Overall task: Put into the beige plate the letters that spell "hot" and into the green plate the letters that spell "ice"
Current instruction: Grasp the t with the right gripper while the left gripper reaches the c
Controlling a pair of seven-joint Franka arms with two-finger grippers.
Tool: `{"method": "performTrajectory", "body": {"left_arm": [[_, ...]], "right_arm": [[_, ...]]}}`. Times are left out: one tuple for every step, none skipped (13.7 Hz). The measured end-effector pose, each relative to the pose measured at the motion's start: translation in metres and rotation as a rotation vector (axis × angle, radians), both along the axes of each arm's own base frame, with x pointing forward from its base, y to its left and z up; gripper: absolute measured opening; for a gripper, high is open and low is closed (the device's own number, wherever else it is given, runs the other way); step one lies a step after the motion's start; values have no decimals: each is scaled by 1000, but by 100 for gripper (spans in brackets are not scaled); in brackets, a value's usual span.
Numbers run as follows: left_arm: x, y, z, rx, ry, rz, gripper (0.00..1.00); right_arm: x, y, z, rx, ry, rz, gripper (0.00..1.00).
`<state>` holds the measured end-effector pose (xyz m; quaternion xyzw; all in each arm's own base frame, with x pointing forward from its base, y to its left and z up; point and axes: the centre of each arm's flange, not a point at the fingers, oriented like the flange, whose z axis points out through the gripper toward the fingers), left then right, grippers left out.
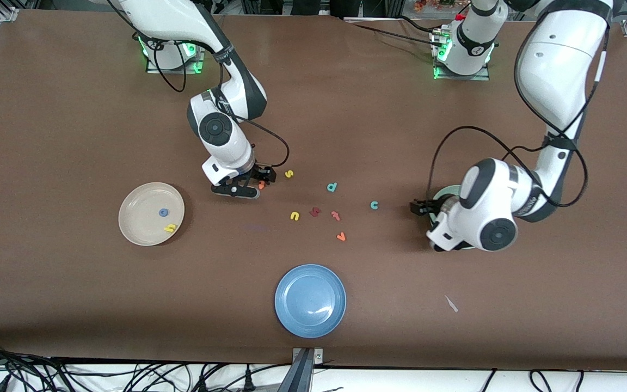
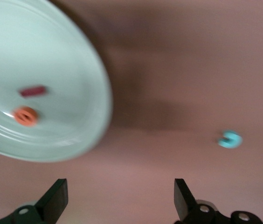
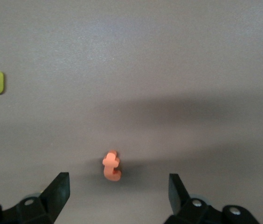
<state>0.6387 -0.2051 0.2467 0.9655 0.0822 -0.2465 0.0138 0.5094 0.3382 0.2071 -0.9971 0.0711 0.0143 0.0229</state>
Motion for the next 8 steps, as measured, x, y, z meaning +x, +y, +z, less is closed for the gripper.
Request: {"method": "performTrajectory", "body": {"left_arm": [[-8,-29,2,6,-11,-18,100],[-15,-59,2,13,-37,-25,100],[-20,-85,2,17,-77,-14,100],[-22,-104,3,14,-124,10,100],[-21,-117,4,8,-169,26,97],[-20,-123,3,6,-204,27,97],[-18,-124,0,14,-231,21,87],[-16,-123,-4,17,-252,18,82]], "right_arm": [[0,1,-5,-1,-4,-8,94],[-1,4,-9,-2,-5,-16,94],[-3,9,-12,-4,-4,-22,92],[-4,13,-14,-5,-3,-28,91],[-6,16,-16,-6,-2,-30,91],[-6,18,-18,-8,-1,-31,88],[-7,18,-20,-11,2,-31,87],[-8,18,-23,-13,5,-29,83]]}}
